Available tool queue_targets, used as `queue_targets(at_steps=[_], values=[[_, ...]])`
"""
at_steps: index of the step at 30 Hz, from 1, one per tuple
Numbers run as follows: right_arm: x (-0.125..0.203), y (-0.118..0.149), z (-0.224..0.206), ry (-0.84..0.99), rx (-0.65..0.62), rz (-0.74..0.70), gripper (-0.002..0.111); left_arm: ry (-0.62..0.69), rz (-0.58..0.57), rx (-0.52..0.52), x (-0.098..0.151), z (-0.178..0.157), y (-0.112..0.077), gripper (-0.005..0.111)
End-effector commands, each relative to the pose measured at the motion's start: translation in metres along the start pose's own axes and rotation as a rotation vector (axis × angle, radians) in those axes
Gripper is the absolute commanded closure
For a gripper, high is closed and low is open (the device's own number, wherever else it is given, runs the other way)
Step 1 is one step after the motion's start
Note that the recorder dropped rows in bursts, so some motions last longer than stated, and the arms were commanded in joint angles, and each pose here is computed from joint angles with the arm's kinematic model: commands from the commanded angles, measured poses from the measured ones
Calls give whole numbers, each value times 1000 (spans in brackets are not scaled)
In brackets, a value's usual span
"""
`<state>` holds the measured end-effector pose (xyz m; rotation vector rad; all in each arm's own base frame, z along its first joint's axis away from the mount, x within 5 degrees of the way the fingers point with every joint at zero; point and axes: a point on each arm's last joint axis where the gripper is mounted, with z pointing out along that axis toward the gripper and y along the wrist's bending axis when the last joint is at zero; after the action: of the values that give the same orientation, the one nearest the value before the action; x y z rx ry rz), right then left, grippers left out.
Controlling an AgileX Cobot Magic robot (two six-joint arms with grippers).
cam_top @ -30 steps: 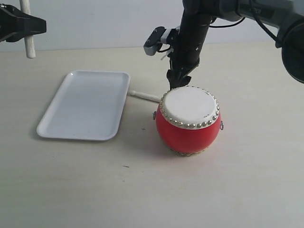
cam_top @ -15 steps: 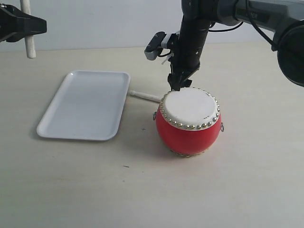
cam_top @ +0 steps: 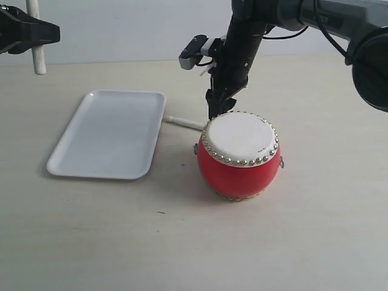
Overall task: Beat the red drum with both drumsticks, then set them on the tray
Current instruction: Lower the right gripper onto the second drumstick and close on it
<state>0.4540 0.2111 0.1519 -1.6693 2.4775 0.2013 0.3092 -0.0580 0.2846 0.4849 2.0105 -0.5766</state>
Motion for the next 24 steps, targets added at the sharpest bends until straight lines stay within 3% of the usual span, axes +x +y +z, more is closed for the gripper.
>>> queue_targets(at_steps=[1,13,24], values=[[-4,-2,-12,-32,27,-12,45,-15,2,-3,-4,-2,-1,107],[-14,-5,-16,-61,58,36,45,-15,2,-3,-4,-2,-1,107],[-16,-14,10,-52,49,104,45,-15,2,-3,-4,-2,-1,107]])
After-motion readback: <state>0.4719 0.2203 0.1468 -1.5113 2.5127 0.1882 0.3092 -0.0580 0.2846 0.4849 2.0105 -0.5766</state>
